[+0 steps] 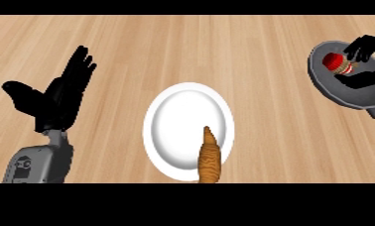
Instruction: Pick the cupcake from the plate and place it in the pan
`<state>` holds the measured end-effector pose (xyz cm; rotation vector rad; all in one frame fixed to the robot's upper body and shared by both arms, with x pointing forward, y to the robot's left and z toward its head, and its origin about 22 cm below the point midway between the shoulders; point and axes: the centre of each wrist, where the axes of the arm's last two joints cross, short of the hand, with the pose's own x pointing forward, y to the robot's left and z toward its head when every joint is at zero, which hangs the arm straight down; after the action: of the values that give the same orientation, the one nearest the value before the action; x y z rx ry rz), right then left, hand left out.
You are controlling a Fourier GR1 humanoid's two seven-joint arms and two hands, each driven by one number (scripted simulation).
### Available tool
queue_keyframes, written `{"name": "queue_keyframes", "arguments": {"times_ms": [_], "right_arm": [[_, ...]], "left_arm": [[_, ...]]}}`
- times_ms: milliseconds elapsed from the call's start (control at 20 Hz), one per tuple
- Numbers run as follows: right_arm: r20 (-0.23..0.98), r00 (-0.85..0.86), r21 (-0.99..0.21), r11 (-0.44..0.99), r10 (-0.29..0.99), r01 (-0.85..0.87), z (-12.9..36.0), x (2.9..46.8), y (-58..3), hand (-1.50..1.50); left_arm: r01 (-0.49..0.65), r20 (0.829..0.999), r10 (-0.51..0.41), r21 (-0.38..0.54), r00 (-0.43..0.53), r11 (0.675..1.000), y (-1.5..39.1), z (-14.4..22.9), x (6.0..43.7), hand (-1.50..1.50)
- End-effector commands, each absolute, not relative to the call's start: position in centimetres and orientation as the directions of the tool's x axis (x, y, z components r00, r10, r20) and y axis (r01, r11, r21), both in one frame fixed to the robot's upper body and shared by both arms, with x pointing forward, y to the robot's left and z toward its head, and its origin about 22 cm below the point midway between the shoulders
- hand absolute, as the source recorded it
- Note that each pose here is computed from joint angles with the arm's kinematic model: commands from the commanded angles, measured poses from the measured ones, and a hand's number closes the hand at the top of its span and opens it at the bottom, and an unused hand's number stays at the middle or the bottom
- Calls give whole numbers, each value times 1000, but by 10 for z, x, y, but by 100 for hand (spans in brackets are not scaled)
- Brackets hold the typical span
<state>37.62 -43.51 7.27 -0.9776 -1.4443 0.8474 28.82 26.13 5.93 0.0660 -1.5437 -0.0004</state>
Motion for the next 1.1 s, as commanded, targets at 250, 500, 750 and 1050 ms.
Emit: {"name": "queue_keyframes", "arguments": {"times_ms": [250,500,750,1050], "right_arm": [[517,0,-855,517,856,29,59,367,-450,-150],[715,-103,-677,721,692,146,81,360,-475,-150],[865,-109,-467,866,489,180,100,334,-514,-150],[924,-162,-325,935,346,145,100,272,-568,-150]], "left_arm": [[-29,999,-32,32,28,999,255,58,275,0],[-58,999,-32,34,31,998,261,68,290,0],[-43,999,-26,27,37,999,264,69,286,0],[-61,998,-40,42,40,997,273,63,278,0]]}}
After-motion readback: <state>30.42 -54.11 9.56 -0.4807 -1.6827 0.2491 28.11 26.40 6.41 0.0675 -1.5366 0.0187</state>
